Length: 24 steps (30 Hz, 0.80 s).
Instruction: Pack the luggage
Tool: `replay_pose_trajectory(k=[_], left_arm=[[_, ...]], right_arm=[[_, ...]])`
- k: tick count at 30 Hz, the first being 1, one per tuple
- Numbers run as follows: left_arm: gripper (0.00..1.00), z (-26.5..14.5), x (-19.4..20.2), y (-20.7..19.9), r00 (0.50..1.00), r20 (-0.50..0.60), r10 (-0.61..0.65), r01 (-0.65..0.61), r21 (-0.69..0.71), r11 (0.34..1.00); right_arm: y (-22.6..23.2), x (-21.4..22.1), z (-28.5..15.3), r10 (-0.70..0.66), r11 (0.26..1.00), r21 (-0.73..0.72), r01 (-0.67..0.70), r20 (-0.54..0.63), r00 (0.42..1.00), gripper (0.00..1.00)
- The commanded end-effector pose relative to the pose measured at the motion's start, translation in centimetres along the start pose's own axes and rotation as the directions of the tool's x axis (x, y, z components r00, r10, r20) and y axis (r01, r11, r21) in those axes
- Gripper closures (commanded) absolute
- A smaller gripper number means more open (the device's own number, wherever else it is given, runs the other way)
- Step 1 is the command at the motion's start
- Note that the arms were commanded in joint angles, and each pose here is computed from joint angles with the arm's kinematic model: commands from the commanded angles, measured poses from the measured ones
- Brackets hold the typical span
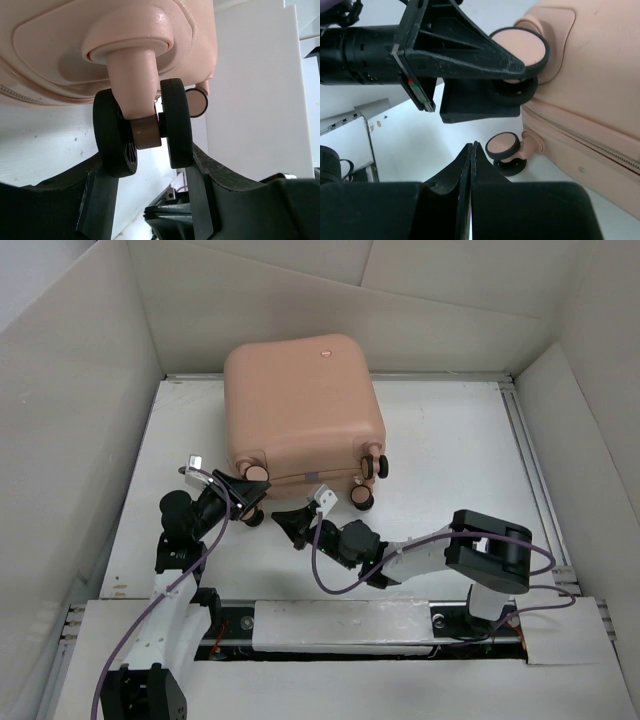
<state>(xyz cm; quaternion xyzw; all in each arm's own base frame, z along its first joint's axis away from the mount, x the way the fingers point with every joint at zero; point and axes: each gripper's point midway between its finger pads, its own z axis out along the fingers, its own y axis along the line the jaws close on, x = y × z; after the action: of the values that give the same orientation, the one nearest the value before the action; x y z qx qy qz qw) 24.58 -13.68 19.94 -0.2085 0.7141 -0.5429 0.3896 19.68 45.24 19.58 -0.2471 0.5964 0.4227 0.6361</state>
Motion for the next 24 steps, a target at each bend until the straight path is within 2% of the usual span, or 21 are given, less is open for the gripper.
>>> replay_pose_trajectory(k=[1,3,4,5,7,8,10,11,13,16,20,24], left_arm=[[1.0,-2.0,0.2,-8.4,0.962,0.033,0.272,-0.268,0.315,0.911],[1.0,-1.8,0.3,-7.9,0.961,0.024,0.274,-0.269,0.296,0.917],[1.0,-1.8,0.1,-7.8,0.959,0.036,0.279,-0.278,0.291,0.915],[1.0,-1.7,0.3,-7.3,0.962,0.03,0.273,-0.27,0.284,0.92],[1.0,-1.4,0.2,-6.5,0.964,0.034,0.265,-0.264,0.264,0.928],[1.0,-1.2,0.3,-5.8,0.968,0.022,0.251,-0.248,0.249,0.936],[1.0,-1.1,0.2,-5.8,0.965,0.024,0.261,-0.258,0.249,0.933],[1.0,-1.1,0.4,-5.4,0.964,0.022,0.265,-0.263,0.243,0.934],[1.0,-1.0,0.2,-5.4,0.964,0.03,0.264,-0.263,0.239,0.935],[1.0,-1.2,0.2,-5.5,0.959,0.038,0.28,-0.28,0.245,0.928],[1.0,-1.2,0.4,-5.5,0.956,0.033,0.291,-0.29,0.249,0.924],[1.0,-1.1,0.3,-5.3,0.952,0.033,0.303,-0.302,0.243,0.922]], right_arm=[[-0.2,-1.2,-0.6,0.048,0.998,0.046,-0.05,0.026,0.998,1.0],[-2.8,-1.4,-2.3,0.083,0.979,0.186,-0.086,0.024,0.996,1.0],[-4.4,0.4,-4.0,0.072,0.964,0.26,-0.056,-0.05,0.996,0.99],[-5.3,-1.1,-5.0,0.083,0.948,0.31,-0.07,-0.03,0.996,0.96],[-8.1,-0.9,-6.9,0.091,0.884,0.464,-0.059,-0.048,0.995,0.89],[-9.2,-0.2,-8.1,0.075,0.856,0.517,-0.011,-0.103,0.992,0.78],[-10.7,0.0,-9.4,0.05,0.808,0.588,0.027,-0.114,0.992,0.63],[-11.7,0.0,-9.9,0.04,0.783,0.621,0.038,-0.112,0.993,0.51],[-13.9,-0.1,-10.6,0.022,0.741,0.668,0.063,-0.117,0.993,0.43],[-15.8,0.4,-10.3,-0.012,0.721,0.682,0.123,-0.165,0.986,0.39],[-18.2,-0.7,-10.0,-0.041,0.683,0.714,0.153,-0.173,0.984,0.39],[-19.8,-1.1,-9.3,-0.044,0.693,0.702,0.163,-0.185,0.982,0.4]])
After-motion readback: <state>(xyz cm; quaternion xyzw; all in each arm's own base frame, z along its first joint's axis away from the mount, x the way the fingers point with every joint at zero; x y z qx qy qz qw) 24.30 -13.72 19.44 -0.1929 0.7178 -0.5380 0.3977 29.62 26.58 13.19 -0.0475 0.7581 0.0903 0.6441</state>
